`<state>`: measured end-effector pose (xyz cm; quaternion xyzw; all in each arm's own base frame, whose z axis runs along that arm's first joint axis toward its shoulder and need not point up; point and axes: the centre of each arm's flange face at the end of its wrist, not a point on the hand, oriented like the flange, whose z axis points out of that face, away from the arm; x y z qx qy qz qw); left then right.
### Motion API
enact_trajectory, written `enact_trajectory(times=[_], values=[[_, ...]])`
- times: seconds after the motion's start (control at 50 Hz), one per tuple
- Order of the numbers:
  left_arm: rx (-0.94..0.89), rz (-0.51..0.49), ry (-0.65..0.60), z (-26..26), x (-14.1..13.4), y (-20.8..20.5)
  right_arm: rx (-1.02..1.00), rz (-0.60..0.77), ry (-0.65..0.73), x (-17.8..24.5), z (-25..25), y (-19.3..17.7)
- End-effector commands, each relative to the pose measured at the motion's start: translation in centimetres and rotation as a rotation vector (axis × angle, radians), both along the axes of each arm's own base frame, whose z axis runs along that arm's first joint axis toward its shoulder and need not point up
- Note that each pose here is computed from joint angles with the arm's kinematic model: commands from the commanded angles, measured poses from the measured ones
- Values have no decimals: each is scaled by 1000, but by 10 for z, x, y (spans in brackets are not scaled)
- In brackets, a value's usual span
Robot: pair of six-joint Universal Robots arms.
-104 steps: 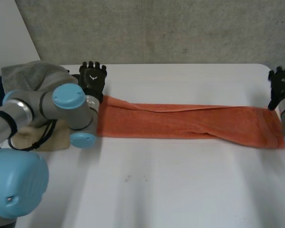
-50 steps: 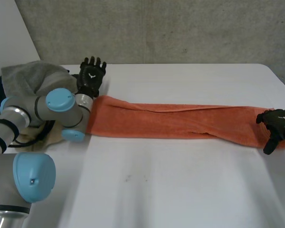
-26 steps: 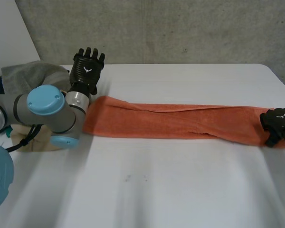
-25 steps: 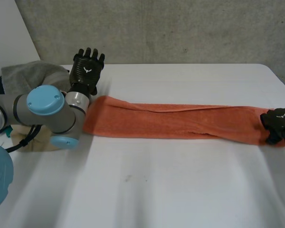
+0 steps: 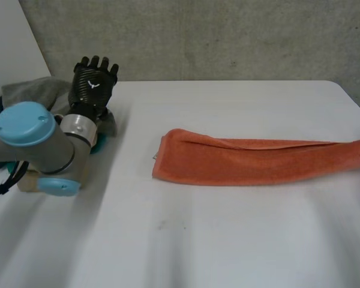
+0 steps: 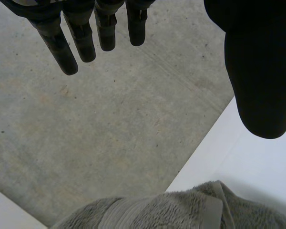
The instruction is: Fold the laundry.
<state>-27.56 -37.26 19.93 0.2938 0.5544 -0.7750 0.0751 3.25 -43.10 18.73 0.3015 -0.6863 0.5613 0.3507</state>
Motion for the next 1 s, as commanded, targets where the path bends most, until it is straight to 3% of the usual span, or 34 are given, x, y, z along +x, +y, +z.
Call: enact_trajectory(times=[0.02, 0.04, 0.12, 0.28, 0.36, 0.44, 0.56, 0.66, 0.74, 0.86, 1.0], values=[[8, 10, 8, 12, 12, 17, -198, 371, 17, 131, 40, 16], [8, 11, 11, 13, 12, 17, -243, 497, 6, 169, 45, 30], [13, 18, 33, 17, 17, 19, -291, 775, -16, 247, 45, 74], [42, 14, 61, 16, 22, 28, -155, 1226, -47, 354, -29, 164], [69, 7, 54, 7, 21, 34, -82, 1288, -48, 372, -66, 184], [82, 1, 49, 3, 19, 38, -70, 1293, -59, 376, -69, 187], [55, -34, 60, 11, 6, 41, -120, 1153, -139, 362, -27, 170], [21, -100, 74, 21, -20, 49, -43, 866, -445, 315, 8, 144], [26, -181, 88, 19, -50, 61, 37, 695, -591, 271, 26, 137], [101, -300, 82, -3, -94, 81, 222, 486, -598, 219, -6, 128], [176, -312, 36, -42, -115, 75, 301, 402, -560, 198, -47, 124]])
